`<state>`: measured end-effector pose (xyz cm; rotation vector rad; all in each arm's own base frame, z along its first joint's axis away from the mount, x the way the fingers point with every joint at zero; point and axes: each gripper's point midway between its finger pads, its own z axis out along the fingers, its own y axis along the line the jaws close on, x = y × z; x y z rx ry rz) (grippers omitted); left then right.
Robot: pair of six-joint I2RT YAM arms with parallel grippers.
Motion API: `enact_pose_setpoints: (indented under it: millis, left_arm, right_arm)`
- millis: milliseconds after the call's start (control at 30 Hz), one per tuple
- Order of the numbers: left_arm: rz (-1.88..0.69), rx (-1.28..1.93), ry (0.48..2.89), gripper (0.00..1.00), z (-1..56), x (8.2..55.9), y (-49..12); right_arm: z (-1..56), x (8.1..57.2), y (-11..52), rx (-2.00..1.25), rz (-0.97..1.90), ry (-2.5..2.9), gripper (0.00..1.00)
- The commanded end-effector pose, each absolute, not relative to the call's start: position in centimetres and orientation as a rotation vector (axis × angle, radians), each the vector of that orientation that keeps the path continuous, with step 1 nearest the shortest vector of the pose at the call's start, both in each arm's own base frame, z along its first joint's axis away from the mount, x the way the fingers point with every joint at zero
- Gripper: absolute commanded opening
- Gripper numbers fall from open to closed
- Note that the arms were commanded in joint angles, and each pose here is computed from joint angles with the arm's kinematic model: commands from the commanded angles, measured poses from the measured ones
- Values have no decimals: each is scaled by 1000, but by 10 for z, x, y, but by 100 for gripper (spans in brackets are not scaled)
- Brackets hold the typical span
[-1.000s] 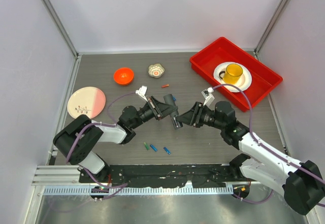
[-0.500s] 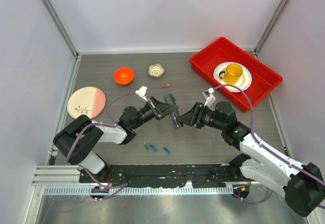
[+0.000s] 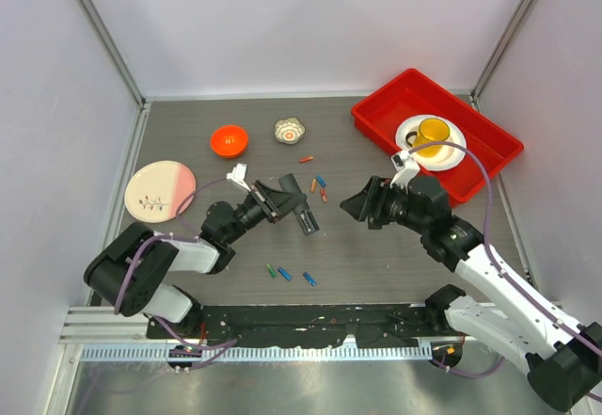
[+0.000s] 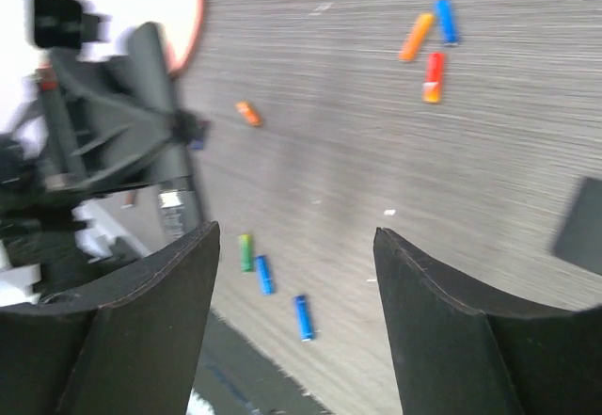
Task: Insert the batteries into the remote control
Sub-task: Load the battery into the remote control, then pick up the battery from the center of the board.
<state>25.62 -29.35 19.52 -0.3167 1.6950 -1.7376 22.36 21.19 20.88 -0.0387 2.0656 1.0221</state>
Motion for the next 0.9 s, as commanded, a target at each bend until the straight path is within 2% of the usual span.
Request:
enact_pose_setpoints:
  millis: [0,67,333,533,567,600,667,700,767,800,867]
  left_arm:
    - [-1865,-190,1402,0,261,236,-265]
    - [-1860,-219,1446,0,250,235,-257]
    - [-1814,-237,1528,0,237,222,-239]
    - [-1767,-223,1545,0,243,221,-231]
    - [-1759,-225,1549,0,242,221,-231]
    - [-1753,-231,1557,0,241,221,-230]
    - [-1751,-234,1544,0,244,221,-226]
    - [-1752,-235,1540,0,244,221,-225]
    - [-1748,-241,1536,0,244,221,-223]
    - [-1747,-239,1534,0,245,221,-223]
    - [-1744,-235,1531,0,246,222,-223]
  right_arm:
    - [169,259,165,40,581,2147,68]
    - [150,269,162,25,495,2193,64]
    - [151,321,198,-111,352,2211,62]
    - [150,384,237,-214,280,2199,61]
    - [165,400,248,-228,293,2159,60]
    - [138,411,254,-273,245,2204,60]
    - [140,436,266,-295,213,2200,60]
    - [114,444,271,-326,180,2243,61]
    - [112,460,287,-322,209,2242,68]
    - [93,464,292,-313,213,2274,71]
    - [92,476,300,-281,233,2249,82]
